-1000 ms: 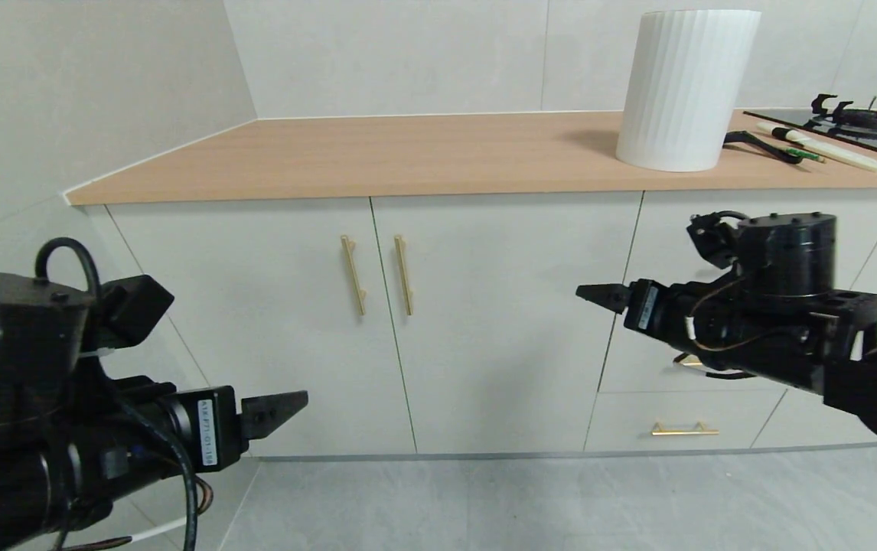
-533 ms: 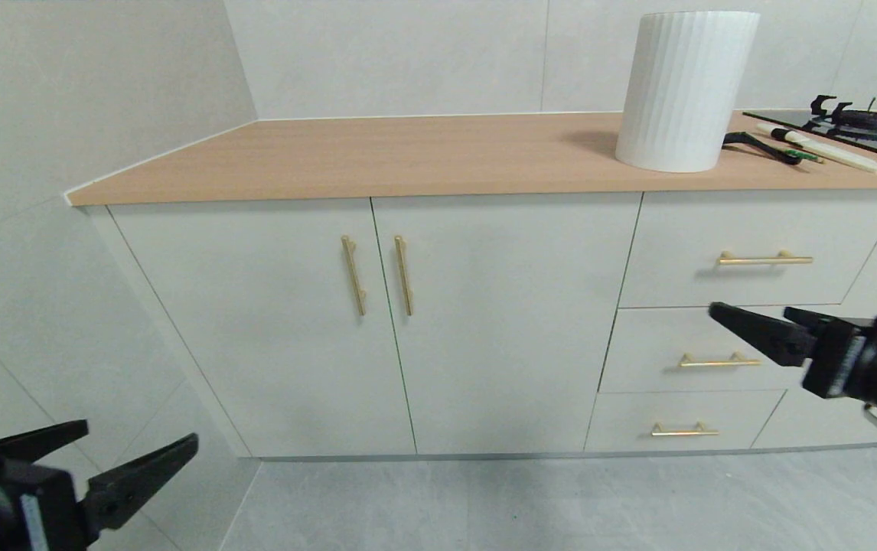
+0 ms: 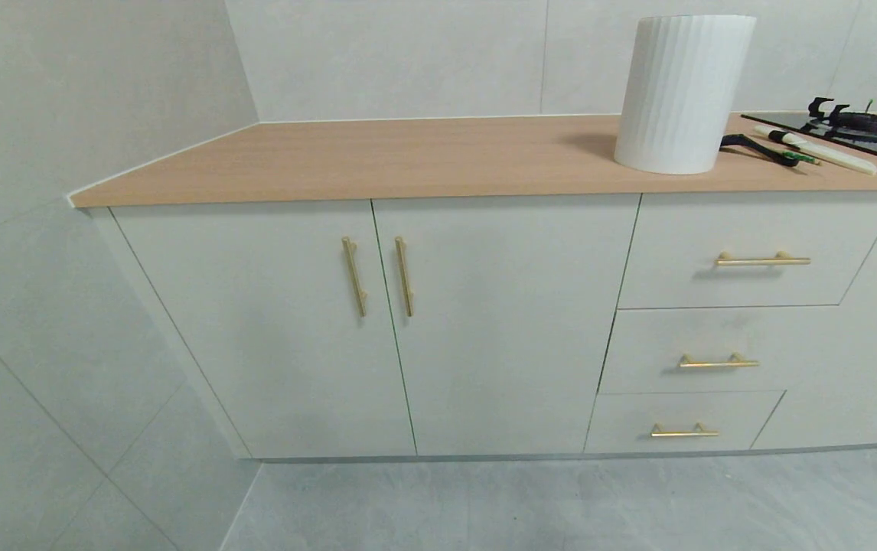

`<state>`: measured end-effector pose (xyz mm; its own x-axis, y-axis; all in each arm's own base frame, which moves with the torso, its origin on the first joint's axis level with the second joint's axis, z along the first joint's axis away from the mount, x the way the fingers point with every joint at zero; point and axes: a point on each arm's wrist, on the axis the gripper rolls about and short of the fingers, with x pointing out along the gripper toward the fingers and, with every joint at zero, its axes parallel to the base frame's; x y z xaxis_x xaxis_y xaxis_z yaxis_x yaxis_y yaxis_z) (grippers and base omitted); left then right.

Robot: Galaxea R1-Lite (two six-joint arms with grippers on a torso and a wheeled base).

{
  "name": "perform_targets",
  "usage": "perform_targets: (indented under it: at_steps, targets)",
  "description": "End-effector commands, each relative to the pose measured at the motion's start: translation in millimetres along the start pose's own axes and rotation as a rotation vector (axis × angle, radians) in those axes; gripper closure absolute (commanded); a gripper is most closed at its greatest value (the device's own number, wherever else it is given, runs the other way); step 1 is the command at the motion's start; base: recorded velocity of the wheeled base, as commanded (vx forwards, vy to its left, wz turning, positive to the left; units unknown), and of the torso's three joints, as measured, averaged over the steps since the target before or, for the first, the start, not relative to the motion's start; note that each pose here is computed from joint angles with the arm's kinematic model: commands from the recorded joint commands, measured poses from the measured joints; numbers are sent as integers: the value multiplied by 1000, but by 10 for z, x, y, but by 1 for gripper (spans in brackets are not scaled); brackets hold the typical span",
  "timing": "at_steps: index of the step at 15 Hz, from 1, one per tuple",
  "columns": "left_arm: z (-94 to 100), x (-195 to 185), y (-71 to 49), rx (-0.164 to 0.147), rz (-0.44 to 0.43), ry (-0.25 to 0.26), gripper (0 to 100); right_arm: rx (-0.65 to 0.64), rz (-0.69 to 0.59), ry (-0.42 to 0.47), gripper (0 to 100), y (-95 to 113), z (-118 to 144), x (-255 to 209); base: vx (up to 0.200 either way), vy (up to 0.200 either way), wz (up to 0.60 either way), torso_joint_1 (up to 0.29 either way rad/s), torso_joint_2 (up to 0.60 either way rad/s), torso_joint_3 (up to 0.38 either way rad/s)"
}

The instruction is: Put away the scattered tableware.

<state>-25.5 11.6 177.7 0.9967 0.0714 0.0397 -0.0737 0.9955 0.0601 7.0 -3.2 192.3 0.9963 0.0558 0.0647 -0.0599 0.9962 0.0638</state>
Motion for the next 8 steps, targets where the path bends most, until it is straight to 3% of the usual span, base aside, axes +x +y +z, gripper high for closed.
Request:
perform_targets:
  at_steps: [1,4,5,6,7,8]
  targets:
    - [-103,-245,41,-34,102,-111,0,-78,-132,-142,0,-81,-243,-542,0,0,0,0,0,0]
    - [-115,-254,22,-40,225,-103,0,-67,-245,-178,0,-92,-234,-530,0,0,0,0,0,0]
    - [-133,-312,-6,-30,276,-124,0,-71,-288,-181,0,-73,-240,-531,0,0,0,0,0,0]
    - [-217,-374,-26,-1,269,-147,0,-83,-330,-188,0,-50,-279,-558,0,0,0,0,0,0]
    - [-299,-348,-42,26,264,-125,0,-94,-341,-194,0,-35,-341,-583,0,0,0,0,0,0]
    - [-369,-309,-47,27,271,-100,0,-118,-339,-175,0,-25,-448,-579,0,0,0,0,0,0]
